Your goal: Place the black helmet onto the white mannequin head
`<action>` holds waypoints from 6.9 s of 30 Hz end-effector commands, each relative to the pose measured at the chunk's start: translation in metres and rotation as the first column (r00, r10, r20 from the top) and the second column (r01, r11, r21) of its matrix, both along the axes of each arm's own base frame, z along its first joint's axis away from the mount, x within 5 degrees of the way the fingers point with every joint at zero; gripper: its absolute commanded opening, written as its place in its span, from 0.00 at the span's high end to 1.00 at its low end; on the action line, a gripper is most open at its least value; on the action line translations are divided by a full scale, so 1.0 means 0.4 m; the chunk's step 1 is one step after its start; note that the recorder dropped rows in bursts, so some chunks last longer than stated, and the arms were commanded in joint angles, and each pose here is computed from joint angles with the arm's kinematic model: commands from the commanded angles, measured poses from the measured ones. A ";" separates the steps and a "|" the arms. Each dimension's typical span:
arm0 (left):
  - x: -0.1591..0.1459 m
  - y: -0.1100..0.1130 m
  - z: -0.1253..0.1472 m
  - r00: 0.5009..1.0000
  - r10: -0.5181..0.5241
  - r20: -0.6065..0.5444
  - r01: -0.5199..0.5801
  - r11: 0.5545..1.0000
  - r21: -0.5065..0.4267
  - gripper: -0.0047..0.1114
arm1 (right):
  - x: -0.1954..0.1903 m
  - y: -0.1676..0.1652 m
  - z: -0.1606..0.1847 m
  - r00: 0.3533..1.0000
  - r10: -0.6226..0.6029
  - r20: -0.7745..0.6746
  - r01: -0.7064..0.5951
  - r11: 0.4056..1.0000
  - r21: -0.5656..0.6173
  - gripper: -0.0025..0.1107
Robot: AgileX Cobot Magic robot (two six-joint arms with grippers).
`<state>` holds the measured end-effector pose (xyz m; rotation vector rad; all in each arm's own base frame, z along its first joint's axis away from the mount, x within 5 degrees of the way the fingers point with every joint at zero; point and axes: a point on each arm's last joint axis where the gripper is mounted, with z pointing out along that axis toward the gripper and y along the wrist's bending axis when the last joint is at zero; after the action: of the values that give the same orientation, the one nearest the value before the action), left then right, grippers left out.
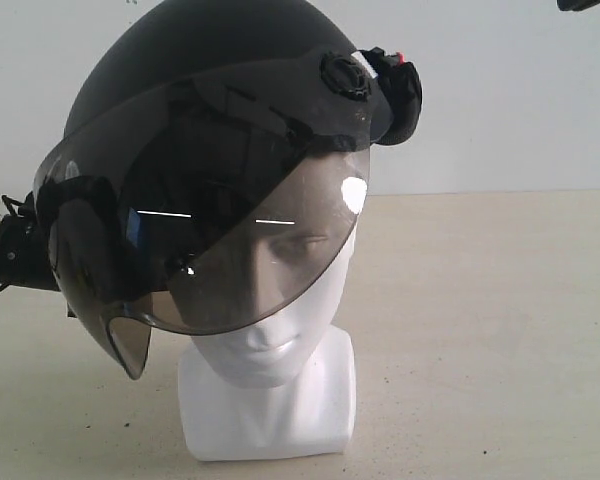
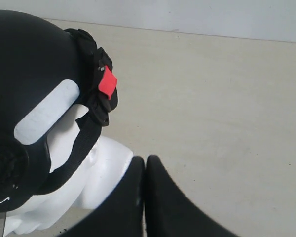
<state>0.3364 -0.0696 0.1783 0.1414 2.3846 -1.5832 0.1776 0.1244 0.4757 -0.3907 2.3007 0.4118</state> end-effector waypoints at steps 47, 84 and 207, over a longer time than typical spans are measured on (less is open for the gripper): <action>-0.128 0.001 0.351 0.910 0.062 0.410 -0.038 0.997 -0.066 0.92 | -0.001 -0.005 -0.001 1.000 0.007 0.006 -0.007 1.000 -0.027 0.98; -0.165 0.163 0.437 0.810 0.254 0.528 -0.270 0.962 -0.049 0.92 | 0.075 -0.072 -0.018 0.993 0.115 0.019 -0.113 0.990 -0.085 0.57; -0.071 0.093 0.533 0.760 0.148 0.632 -0.138 0.988 -0.066 0.92 | 0.196 0.061 -0.079 0.951 0.168 0.261 -0.261 0.886 0.383 0.98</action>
<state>0.3013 -0.0277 0.3886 0.3887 1.8026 -1.2046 0.2531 0.1399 0.4400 -0.4182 1.9025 0.8742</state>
